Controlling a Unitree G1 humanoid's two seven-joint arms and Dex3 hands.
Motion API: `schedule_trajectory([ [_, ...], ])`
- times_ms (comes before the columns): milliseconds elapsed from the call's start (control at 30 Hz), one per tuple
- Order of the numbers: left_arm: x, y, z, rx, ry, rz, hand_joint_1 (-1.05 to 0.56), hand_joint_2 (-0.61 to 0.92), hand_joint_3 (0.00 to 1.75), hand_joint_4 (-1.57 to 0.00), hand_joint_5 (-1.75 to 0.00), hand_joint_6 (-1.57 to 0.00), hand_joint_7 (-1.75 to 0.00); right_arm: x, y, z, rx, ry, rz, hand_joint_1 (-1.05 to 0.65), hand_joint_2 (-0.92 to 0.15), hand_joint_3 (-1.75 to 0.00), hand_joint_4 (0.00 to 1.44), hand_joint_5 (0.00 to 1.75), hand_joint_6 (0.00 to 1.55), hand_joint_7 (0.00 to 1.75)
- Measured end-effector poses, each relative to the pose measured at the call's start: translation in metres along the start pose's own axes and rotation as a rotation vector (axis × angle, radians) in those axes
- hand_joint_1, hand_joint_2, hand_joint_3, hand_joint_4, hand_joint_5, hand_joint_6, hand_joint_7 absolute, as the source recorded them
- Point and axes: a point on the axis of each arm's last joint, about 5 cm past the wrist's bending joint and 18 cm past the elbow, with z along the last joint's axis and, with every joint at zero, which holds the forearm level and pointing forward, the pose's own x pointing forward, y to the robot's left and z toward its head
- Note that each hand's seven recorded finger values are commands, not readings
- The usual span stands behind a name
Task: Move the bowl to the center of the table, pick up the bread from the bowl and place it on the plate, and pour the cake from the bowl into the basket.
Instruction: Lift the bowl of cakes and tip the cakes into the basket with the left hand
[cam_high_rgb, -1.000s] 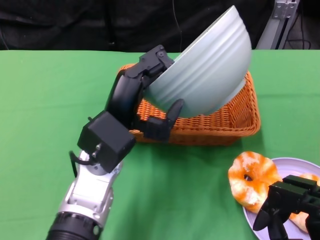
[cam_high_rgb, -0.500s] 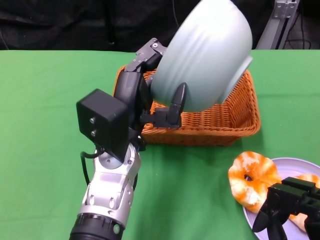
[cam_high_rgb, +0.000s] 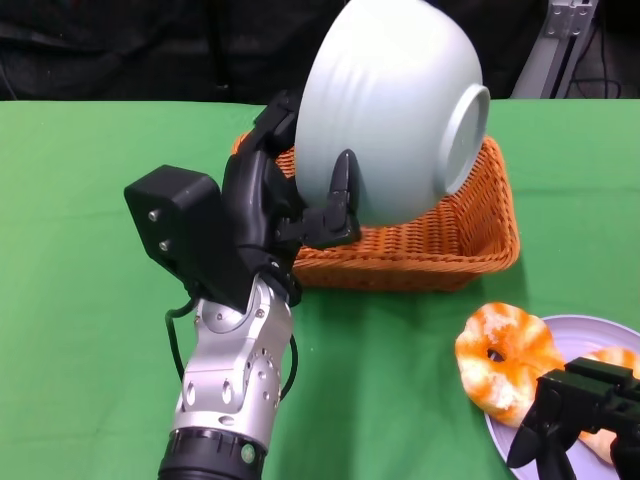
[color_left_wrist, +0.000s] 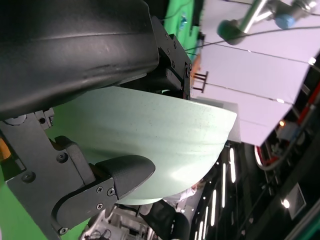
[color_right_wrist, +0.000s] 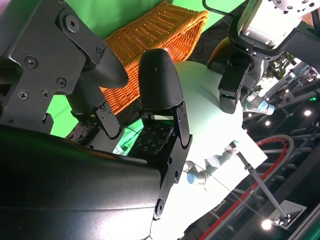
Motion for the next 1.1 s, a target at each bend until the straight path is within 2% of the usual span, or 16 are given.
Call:
schedule_trajectory([
  [300,0.000,0.008,0.004,-0.181,0.080,0.072,-0.09,0.34,1.66,-1.02,-1.75,-0.85,-1.75,0.000,0.000,0.000,0.000,0.001,0.000,-0.01,-0.07,-1.75,1.06,1.59,1.01,1.38],
  [667,0.000,0.008,0.011,-0.365,0.181,0.148,-0.14,0.37,1.61,-1.02,-1.75,-0.81,-1.75,0.001,0.000,-0.001,0.001,-0.006,0.009,-0.01,-0.06,-1.75,1.06,1.59,1.01,1.39],
  [1100,0.000,0.008,0.022,-0.570,0.215,0.193,-0.18,0.34,1.59,-1.02,-1.75,-0.78,-1.75,0.001,0.000,-0.001,0.000,-0.008,0.019,0.00,-0.04,-1.75,1.05,1.62,1.00,1.41],
])
